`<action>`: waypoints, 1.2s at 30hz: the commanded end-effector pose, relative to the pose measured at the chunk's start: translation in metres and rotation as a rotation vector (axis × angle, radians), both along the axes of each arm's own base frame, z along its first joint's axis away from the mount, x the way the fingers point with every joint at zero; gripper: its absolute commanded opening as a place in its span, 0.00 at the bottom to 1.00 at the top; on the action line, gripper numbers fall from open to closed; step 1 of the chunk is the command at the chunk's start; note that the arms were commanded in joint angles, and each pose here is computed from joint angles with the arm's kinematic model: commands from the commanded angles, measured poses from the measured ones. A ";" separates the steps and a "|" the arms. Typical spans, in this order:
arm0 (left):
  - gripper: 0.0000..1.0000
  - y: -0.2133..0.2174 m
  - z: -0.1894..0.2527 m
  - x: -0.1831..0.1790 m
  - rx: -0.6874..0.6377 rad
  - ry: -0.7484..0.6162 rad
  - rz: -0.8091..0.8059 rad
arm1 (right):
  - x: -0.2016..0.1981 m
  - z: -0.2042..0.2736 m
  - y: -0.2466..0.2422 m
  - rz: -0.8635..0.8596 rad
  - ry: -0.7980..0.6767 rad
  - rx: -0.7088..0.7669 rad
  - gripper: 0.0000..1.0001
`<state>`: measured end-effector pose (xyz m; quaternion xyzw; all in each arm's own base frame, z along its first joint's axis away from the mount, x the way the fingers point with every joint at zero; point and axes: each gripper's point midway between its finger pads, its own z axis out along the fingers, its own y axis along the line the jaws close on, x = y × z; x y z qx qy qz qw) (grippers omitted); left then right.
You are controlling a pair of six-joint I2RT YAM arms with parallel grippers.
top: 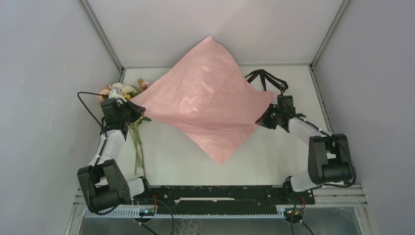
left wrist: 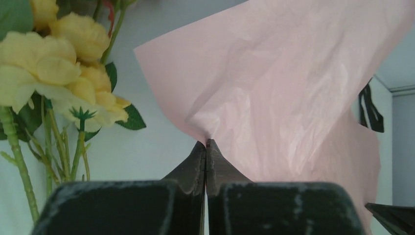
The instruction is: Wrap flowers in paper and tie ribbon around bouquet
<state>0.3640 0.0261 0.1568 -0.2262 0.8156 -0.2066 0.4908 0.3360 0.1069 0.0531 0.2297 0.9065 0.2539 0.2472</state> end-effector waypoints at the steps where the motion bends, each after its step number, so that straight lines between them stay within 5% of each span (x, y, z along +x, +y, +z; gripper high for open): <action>1: 0.00 0.003 -0.015 0.002 0.016 0.043 0.024 | -0.006 0.025 -0.033 -0.018 -0.060 -0.085 0.27; 8: 0.00 0.019 -0.016 -0.007 0.135 0.059 0.060 | 0.037 0.066 -0.108 -0.200 -0.169 -0.098 0.40; 13: 0.00 0.024 -0.014 -0.017 0.209 0.054 0.052 | 0.091 0.067 -0.112 -0.105 -0.145 -0.228 0.56; 19: 0.00 0.021 -0.004 -0.029 0.252 0.050 0.013 | 0.153 0.045 -0.091 0.032 -0.054 -0.427 0.61; 24: 0.00 0.014 -0.014 -0.035 0.243 0.090 -0.040 | 0.183 0.012 -0.076 0.155 0.051 -0.619 0.61; 36: 0.00 0.007 -0.009 -0.038 0.249 0.095 -0.104 | 0.172 -0.036 -0.104 0.086 0.175 -0.580 0.42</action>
